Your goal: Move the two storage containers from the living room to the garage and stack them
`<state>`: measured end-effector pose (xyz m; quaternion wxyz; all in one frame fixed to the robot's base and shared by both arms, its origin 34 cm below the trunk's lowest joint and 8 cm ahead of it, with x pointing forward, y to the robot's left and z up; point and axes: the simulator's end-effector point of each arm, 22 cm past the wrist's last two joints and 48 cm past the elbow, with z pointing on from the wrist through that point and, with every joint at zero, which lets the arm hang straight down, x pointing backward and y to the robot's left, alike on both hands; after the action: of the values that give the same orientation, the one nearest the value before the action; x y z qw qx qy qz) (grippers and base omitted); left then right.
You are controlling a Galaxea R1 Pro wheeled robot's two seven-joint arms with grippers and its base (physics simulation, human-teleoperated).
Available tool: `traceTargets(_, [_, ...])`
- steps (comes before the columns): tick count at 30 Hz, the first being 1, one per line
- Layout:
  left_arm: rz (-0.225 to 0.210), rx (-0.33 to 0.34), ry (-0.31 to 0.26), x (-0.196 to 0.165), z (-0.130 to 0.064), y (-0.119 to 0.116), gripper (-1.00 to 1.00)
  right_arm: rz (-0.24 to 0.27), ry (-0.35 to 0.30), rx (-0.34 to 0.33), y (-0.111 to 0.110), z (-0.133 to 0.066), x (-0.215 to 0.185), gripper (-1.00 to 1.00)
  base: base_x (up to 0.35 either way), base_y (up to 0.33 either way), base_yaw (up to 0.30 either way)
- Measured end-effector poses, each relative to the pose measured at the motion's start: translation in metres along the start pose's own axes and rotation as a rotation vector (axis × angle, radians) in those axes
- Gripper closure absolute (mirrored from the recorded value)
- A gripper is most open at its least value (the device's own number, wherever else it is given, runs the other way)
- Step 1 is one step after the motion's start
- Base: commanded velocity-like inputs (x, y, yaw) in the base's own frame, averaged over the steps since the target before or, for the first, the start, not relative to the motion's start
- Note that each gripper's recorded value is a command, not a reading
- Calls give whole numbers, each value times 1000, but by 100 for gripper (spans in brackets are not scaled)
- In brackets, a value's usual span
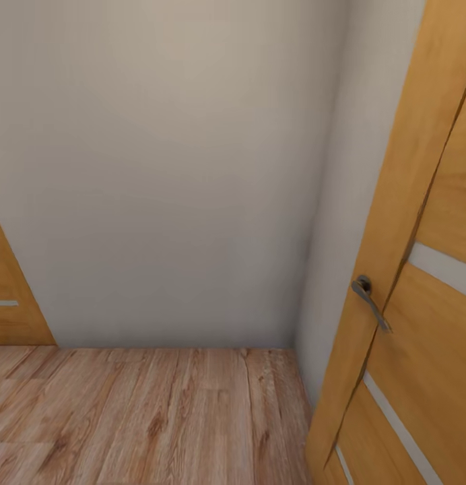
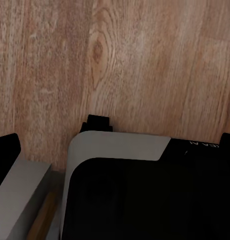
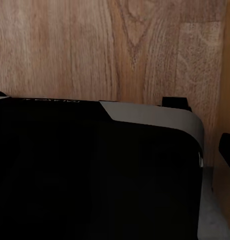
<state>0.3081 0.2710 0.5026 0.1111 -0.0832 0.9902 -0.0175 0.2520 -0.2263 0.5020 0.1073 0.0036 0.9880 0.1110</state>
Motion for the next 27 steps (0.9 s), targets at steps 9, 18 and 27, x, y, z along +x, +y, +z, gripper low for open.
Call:
traceTargets(9, [0, 0, 1, 0, 0, 0, -100, 0, 0, 0, 0, 0, 0, -100, 53, 10, 89])
traceTargets(18, [0, 0, 1, 0, 0, 0, -100, 0, 0, 0, 0, 0, 0, -100, 5, 1, 37])
traceTargets(27, [0, 0, 1, 0, 0, 0, -100, 0, 0, 0, 0, 0, 0, -100, 0, 0, 2])
